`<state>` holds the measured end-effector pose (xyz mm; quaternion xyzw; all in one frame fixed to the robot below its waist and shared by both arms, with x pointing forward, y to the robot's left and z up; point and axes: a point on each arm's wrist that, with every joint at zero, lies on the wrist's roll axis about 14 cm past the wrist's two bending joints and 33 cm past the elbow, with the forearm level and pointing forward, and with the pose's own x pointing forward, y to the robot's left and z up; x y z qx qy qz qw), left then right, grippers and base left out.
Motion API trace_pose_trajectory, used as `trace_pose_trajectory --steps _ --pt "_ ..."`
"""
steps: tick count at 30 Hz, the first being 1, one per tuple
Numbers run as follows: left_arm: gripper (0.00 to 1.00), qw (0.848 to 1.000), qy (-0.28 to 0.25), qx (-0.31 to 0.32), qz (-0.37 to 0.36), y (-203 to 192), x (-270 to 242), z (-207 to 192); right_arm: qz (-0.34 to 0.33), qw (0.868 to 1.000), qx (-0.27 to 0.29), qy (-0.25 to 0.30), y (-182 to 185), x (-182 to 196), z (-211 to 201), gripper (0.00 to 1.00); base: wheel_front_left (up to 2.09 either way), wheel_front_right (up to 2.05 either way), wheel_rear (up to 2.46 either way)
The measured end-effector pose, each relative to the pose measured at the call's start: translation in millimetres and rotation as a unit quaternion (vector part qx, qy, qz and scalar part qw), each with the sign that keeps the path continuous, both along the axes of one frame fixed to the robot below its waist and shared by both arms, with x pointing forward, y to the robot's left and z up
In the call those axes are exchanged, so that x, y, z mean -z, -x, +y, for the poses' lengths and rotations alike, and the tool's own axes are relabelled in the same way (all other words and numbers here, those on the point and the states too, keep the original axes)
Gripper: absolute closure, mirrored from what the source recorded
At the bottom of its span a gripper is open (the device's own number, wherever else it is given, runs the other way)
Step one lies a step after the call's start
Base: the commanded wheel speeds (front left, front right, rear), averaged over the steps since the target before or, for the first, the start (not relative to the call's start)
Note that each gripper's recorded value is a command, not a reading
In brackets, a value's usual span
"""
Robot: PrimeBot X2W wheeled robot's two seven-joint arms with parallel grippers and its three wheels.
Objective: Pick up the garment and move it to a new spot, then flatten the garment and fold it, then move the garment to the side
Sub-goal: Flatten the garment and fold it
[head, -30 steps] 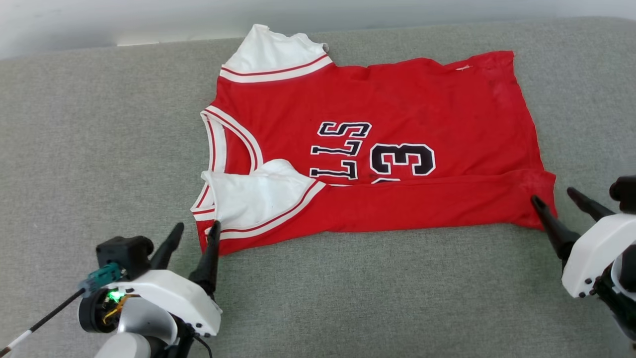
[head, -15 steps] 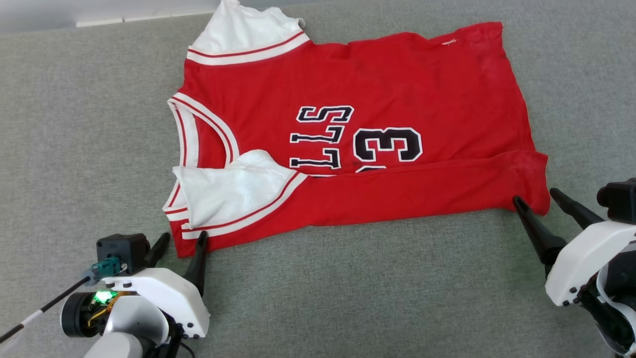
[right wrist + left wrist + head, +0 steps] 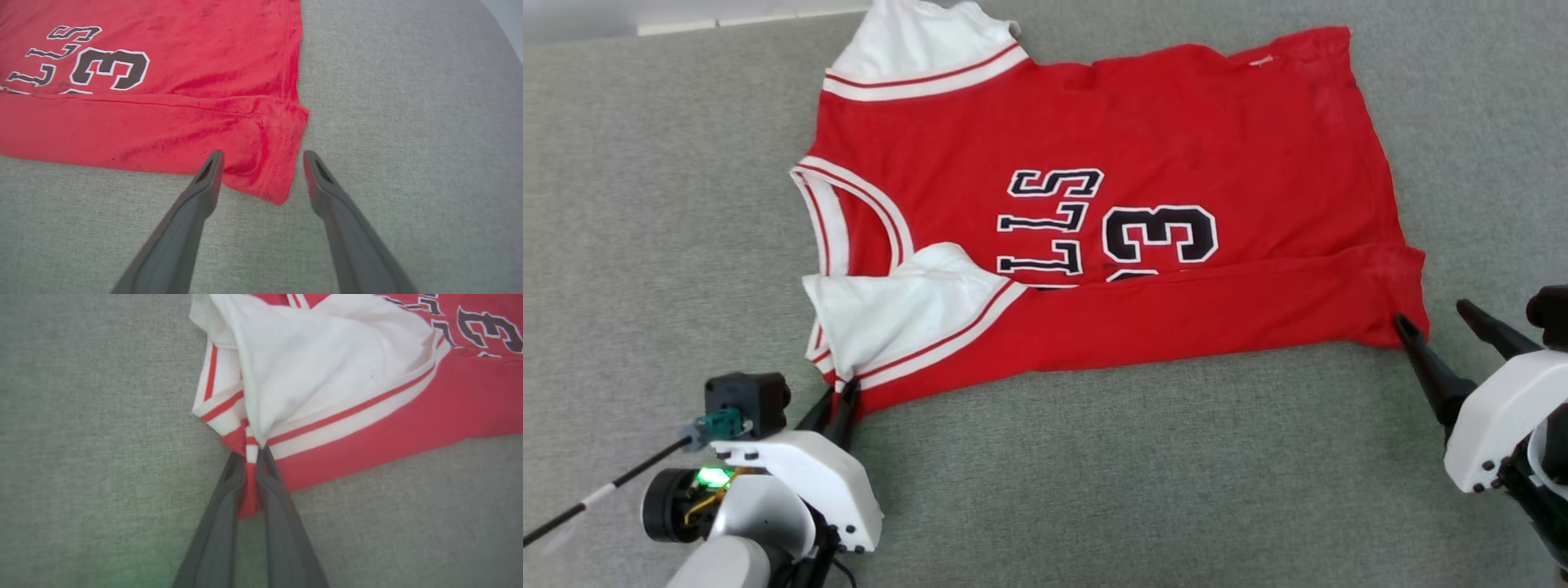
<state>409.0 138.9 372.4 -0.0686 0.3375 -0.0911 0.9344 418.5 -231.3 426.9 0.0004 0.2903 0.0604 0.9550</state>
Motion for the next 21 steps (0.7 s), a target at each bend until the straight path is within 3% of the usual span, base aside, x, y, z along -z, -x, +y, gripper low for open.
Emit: trace_pose_trajectory --steps 4,12,21 --pt "1.0 1.0 0.014 -0.001 -0.024 6.5 -14.6 -2.5 0.033 0.999 0.006 0.03 3.5 5.2 -12.1 0.0 0.0 0.0 0.0" --pt "1.0 0.993 0.069 -0.023 -0.096 8.9 -59.0 -7.9 0.095 0.995 0.012 0.037 -2.0 27.4 -10.3 0.0 0.0 0.0 0.0" --pt "1.0 0.992 0.069 -0.024 -0.106 14.5 -60.2 -4.1 0.153 0.987 0.003 0.037 -8.2 59.9 1.2 0.0 0.0 0.0 0.0"
